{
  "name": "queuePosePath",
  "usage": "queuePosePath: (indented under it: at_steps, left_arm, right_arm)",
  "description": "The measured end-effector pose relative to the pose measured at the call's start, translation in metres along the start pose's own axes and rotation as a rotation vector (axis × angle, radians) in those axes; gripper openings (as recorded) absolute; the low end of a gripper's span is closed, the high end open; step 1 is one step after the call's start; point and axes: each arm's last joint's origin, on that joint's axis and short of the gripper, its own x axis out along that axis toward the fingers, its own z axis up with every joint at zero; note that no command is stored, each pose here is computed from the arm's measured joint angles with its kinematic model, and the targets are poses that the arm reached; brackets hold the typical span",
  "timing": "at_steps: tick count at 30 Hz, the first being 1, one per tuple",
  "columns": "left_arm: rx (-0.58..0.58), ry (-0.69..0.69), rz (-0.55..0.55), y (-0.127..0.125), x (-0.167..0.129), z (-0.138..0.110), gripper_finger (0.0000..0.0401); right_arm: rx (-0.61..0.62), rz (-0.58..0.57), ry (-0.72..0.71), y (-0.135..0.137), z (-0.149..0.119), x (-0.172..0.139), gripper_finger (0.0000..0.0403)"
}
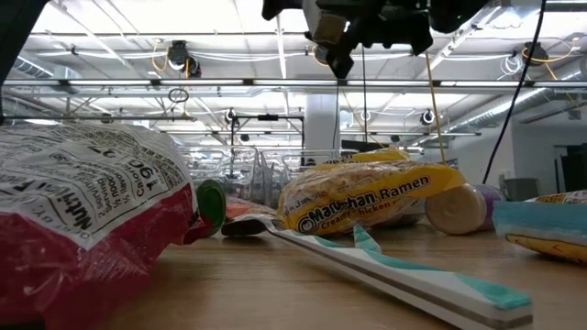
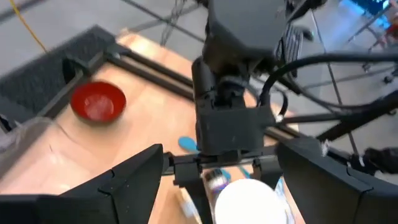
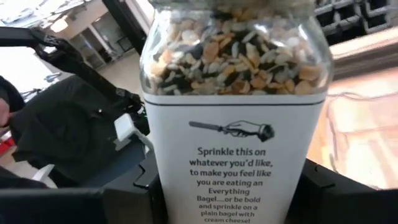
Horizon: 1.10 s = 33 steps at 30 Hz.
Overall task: Pick & Place Food Item
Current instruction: Put the white spice bottle into the left transparent bin
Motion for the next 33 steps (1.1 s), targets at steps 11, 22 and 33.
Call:
queuePosePath:
  at_steps: [11,22,33]
  left_arm:
    - [-0.058,0.094,0.011,-0.007,0.002,-0.011,0.0326]
    - [-0.040,0.099,-0.016,-0.020,0.007,-0.015,0.0326]
    - [0.011,0.148,0.032,-0.028,0.016,-0.024,0.0326]
  right_arm:
    - [-0.049,0.022,-0.016,0.004,0.019,0.009,0.0191]
    - [-0.049,-0.015,0.024,0.000,0.019,0.005,0.0191]
    - [-0.040,-0.019,0.022,0.000,0.019,0.004,0.0191]
